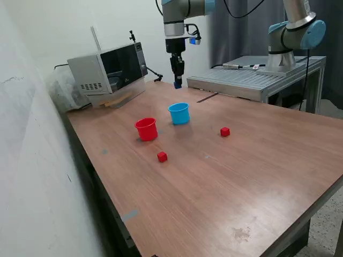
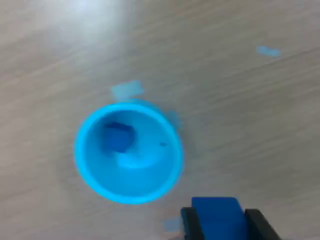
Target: Place red objects in the red bin, and blue objects in the blue bin.
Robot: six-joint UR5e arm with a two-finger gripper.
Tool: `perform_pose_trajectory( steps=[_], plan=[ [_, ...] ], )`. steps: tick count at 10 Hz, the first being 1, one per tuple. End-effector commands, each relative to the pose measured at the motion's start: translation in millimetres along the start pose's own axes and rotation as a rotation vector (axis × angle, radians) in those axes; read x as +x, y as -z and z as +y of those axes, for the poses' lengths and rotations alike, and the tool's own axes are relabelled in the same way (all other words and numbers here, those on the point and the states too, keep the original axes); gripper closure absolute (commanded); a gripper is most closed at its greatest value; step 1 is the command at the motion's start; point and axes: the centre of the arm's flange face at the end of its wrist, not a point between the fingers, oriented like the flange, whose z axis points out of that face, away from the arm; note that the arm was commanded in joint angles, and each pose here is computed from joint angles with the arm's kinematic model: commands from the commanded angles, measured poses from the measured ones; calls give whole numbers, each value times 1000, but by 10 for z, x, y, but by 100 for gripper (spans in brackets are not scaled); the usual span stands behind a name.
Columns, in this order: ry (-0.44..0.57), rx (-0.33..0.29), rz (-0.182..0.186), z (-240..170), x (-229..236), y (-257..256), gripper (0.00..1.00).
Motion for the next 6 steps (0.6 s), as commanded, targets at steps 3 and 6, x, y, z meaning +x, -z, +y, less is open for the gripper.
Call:
perform_pose_trajectory(
  steps=[3, 6],
  plan=[
    [-24, 50, -7, 21, -489, -303, 100],
    [-22, 58, -7, 71, -479, -646, 100]
  ],
)
